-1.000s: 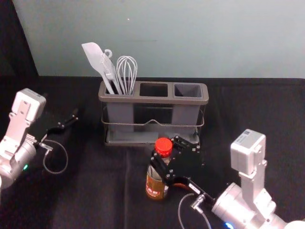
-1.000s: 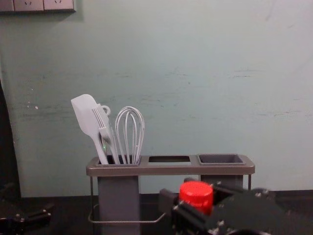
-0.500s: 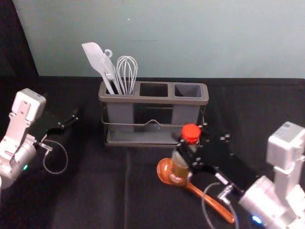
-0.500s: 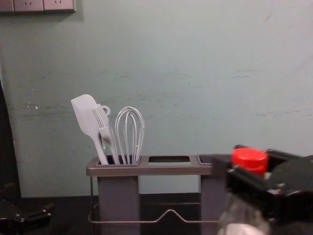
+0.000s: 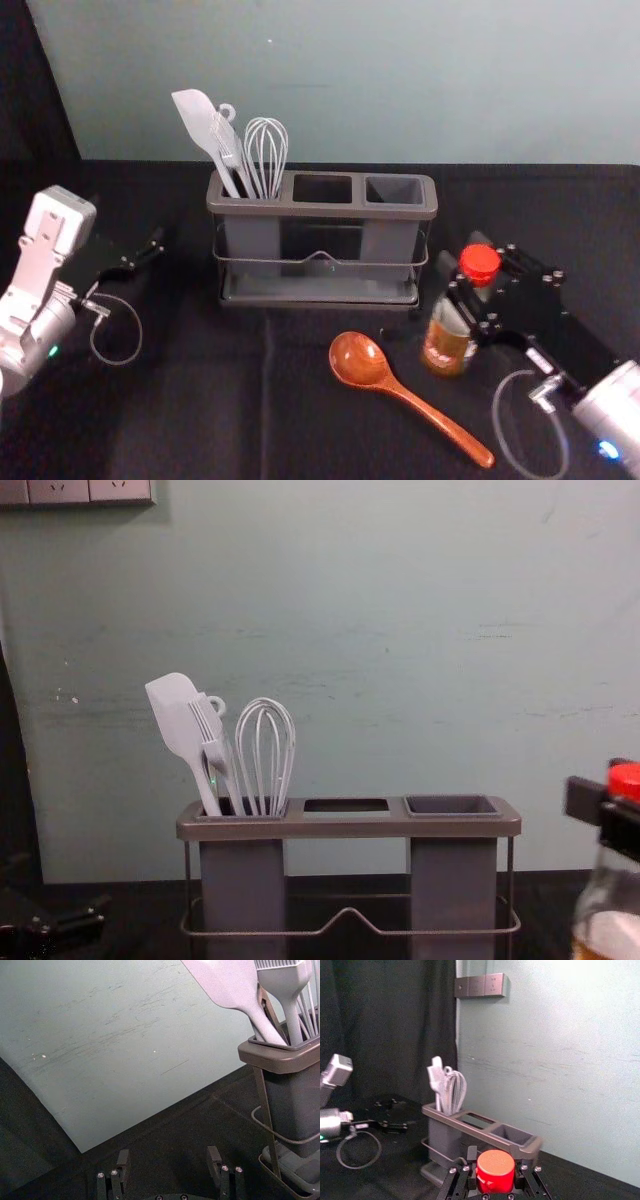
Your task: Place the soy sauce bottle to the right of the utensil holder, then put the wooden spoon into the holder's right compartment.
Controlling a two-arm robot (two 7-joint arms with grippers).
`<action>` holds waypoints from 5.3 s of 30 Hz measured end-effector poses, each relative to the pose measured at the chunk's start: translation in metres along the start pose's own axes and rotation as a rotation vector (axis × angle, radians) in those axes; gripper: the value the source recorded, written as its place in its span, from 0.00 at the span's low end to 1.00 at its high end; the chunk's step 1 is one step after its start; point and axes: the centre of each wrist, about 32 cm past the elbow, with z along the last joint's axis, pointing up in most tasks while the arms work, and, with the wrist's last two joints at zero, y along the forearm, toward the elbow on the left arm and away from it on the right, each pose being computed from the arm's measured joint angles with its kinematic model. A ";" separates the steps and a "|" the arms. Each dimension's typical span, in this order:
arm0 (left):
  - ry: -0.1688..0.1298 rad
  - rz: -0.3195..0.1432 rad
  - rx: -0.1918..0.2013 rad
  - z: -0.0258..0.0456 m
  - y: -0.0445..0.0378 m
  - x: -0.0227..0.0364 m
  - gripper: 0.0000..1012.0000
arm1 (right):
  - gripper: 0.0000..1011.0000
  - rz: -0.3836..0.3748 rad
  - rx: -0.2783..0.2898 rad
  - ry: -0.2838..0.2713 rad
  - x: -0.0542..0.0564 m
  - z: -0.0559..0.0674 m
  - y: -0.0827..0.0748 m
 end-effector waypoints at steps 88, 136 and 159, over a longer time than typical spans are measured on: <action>0.000 0.000 0.000 0.0000 0.0000 0.0000 0.99 | 0.38 -0.099 0.031 0.188 0.093 -0.075 0.093; 0.000 0.000 0.000 0.0000 0.0000 0.0000 0.99 | 0.99 0.064 0.024 0.030 0.031 -0.013 0.103; 0.000 0.000 0.000 0.0000 0.0000 0.0000 0.99 | 0.99 0.081 -0.150 0.057 -0.017 -0.014 0.121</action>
